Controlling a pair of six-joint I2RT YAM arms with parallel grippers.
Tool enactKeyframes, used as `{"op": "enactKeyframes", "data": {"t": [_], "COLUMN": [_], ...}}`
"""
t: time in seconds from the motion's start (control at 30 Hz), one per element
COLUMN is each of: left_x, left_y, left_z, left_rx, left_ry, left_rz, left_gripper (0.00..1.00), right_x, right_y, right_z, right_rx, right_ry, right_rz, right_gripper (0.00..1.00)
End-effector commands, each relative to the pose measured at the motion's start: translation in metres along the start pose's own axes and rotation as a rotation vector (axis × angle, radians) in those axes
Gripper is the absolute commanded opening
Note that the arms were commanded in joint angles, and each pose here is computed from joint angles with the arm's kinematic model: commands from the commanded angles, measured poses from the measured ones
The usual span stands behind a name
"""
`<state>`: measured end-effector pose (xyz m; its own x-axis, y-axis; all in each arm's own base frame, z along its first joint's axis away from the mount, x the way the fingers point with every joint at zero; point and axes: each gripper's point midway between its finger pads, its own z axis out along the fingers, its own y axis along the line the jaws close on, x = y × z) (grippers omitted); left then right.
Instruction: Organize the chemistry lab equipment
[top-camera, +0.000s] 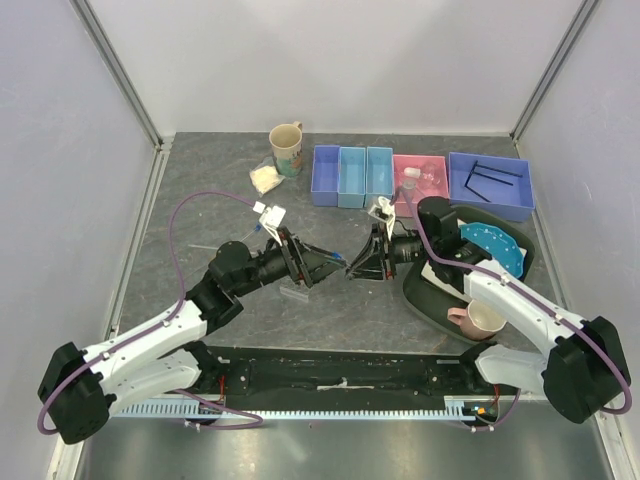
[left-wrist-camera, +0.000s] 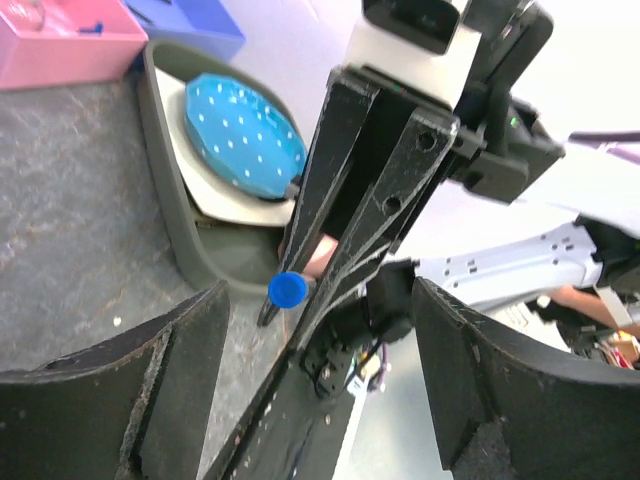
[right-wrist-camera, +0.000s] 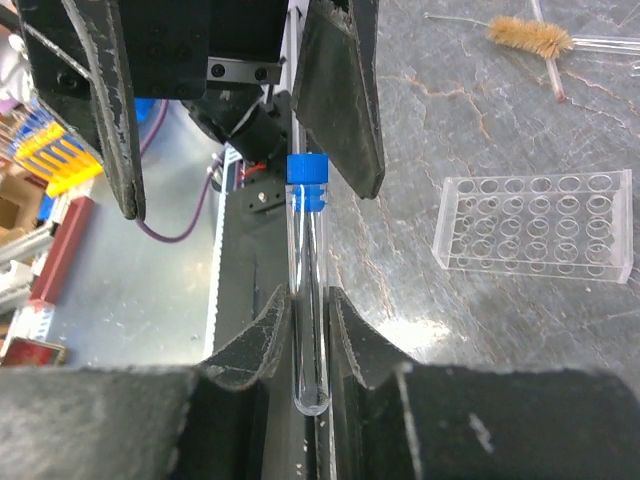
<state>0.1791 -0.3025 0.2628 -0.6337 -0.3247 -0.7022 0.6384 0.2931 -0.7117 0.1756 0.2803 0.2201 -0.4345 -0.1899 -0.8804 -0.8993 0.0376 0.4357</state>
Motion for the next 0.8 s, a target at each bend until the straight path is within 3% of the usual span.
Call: {"op": "enactKeyframes", "data": {"t": [0.0,0.5,0.6,0.63,0.7,0.73,0.77], "left_x": [-0.038,-0.028,-0.022,-0.021,-0.02,-0.017,-0.021], "left_y": [-0.01,0.002,0.001,0.001,0.002,0.008,0.006], "left_z": [0.007,0.022,0.021,0.021,0.017,0.014,0.007], "left_rx": [0.016,-0.018,-0.012,-0.013,-0.028,-0.059,-0.068], "left_ry": [-0.178,-0.127,-0.094,-0.087,-0.085,-0.073,-0.088], "left_rz": [-0.02,-0.09,-0.086,-0.08,-0.07,-0.052,-0.036], "left_gripper": [0.79,0.4,0.24,0.13,0.02,0.02,0.02], "right_x": [-0.026,-0.019,-0.014,-0.014,-0.011,-0.009,-0.012], "right_y": [0.009,0.001,-0.003,-0.006,-0.01,-0.015,-0.018], "right_z": [0.003,0.005,0.005,0.004,0.003,0.001,-0.001], "right_rx": [-0.047,-0.025,-0.009,0.001,0.024,0.039,0.057], "right_ry": [-0.096,-0.097,-0.085,-0.084,-0.07,-0.062,-0.058], "right_rz": [0.035,0.047,0.044,0.043,0.044,0.001,-0.024], "right_gripper": [0.1,0.11,0.11,0.12,0.2,0.26,0.42]}}
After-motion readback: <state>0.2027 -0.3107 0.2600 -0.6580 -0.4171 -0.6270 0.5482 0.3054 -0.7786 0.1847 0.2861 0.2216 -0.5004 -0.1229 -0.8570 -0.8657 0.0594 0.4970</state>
